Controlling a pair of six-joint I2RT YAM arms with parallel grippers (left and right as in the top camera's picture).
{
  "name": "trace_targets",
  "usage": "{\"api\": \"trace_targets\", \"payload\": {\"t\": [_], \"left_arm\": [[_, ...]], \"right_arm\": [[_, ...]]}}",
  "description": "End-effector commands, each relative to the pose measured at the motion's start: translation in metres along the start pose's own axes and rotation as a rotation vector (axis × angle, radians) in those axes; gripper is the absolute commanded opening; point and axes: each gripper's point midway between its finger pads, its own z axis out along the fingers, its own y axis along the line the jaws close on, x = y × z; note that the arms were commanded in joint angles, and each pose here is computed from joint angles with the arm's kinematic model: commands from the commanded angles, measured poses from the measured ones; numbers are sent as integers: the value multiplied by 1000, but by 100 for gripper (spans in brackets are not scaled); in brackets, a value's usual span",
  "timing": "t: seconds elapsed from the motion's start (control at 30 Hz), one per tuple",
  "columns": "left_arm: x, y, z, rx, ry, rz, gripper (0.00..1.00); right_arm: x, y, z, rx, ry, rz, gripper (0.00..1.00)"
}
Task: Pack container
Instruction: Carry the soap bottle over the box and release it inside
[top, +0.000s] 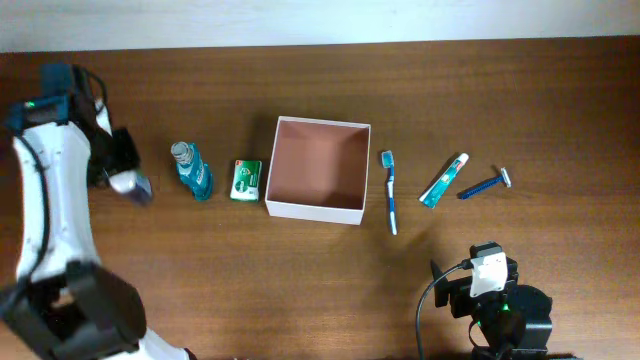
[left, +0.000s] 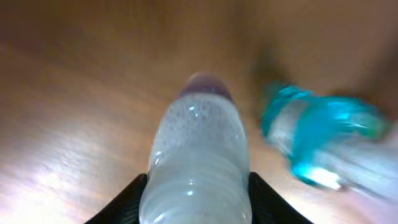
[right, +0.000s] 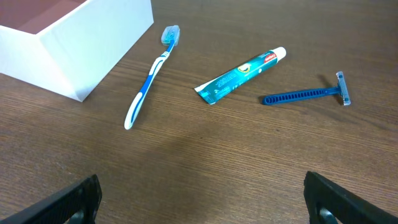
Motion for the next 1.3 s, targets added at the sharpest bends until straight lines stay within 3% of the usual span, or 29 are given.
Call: {"api": "trace_targets", "payload": {"t": [0.0,0.13,0.3,0.5,0.7,1.2,1.27], "left_arm": [[-9,-37,-112,106,-276,101,1],[14,-89,-152,200,-353,260,1],[43,-160,-166,303,-377,454,1],[53,-252,-130,377,-358,615,1],[56,-318,-70,393,-297,673,1],[93,-383,26,315,-200,795,1],[97,-385,34,308,-187,802,10]], "right_arm": [[0,1,0,-5,-6,-4,99],[0,1,0,-5,-6,-4,99],[0,1,0,-5,-6,-4,99],[0,1,0,-5,-6,-4,99],[0,1,0,-5,-6,-4,99],[0,1,0,-5,-6,-4,99],[0,1,0,-5,-6,-4,99]]}}
